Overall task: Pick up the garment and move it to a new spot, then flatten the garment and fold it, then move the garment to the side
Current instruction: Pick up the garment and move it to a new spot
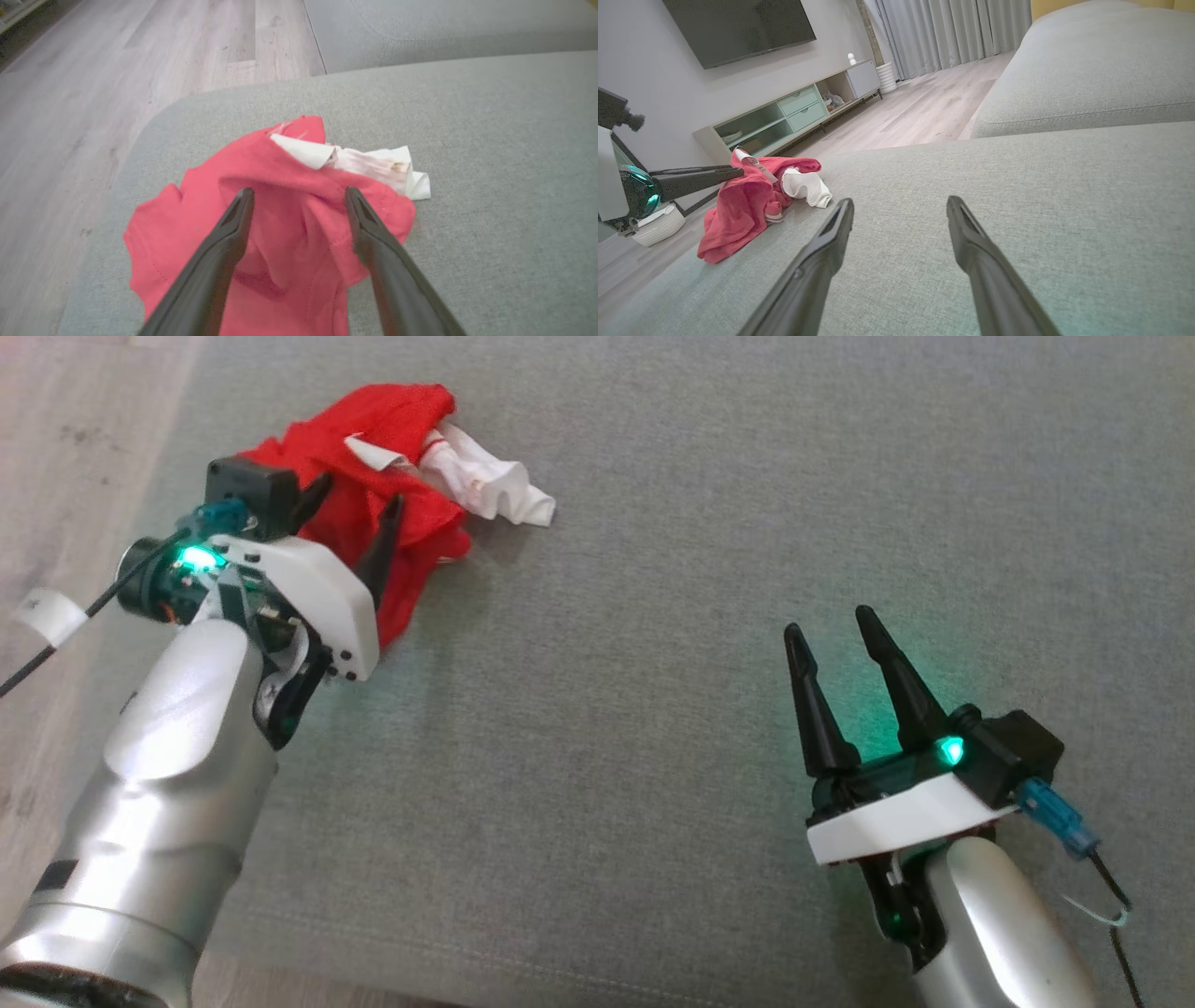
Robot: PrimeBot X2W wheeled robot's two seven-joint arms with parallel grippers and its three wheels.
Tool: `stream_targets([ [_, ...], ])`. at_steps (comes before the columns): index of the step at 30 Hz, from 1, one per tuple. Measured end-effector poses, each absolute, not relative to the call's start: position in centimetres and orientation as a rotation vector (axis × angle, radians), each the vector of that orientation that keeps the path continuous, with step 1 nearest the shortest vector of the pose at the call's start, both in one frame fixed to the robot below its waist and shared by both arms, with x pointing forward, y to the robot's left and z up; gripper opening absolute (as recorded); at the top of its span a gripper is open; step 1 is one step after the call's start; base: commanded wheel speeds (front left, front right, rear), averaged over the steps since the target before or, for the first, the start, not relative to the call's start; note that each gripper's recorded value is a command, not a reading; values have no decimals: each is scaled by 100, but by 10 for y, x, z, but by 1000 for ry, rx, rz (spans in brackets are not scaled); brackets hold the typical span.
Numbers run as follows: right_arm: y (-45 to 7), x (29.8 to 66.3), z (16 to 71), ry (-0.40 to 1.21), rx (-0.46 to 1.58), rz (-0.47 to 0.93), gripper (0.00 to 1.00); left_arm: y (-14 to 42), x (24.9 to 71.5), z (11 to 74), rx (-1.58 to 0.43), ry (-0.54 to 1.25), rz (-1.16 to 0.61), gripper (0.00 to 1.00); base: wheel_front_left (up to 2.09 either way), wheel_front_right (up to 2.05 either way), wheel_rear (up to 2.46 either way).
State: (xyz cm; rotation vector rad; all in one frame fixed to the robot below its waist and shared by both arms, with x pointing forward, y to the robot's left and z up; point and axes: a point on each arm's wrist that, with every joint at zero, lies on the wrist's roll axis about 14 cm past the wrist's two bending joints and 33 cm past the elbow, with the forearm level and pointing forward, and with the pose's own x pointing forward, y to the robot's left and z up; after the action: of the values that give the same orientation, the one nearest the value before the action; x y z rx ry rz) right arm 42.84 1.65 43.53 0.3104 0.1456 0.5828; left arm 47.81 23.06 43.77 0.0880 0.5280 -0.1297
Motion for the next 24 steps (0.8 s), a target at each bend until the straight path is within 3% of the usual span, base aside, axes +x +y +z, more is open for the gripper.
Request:
stream_targets([
  [7,9,435,429,152,310,559,100,232,476,402,21,635,-114,100,0,0,0],
  [8,8,436,430,150,310,556,100,230,477,400,15,638,-117,73,0,0,0],
  [9,6,436,430,149,309,553,100,230,478,400,6,629,-115,13,0,0,0],
  [10,5,436,430,149,307,549,100,229,480,401,0,611,-114,0,0,0,0],
  [18,-3,432,448,108,290,534,100,218,516,503,-94,154,-136,0,0,0,0],
  [24,-9,424,469,63,291,523,100,203,516,595,-147,-134,-200,0,0,0,0],
])
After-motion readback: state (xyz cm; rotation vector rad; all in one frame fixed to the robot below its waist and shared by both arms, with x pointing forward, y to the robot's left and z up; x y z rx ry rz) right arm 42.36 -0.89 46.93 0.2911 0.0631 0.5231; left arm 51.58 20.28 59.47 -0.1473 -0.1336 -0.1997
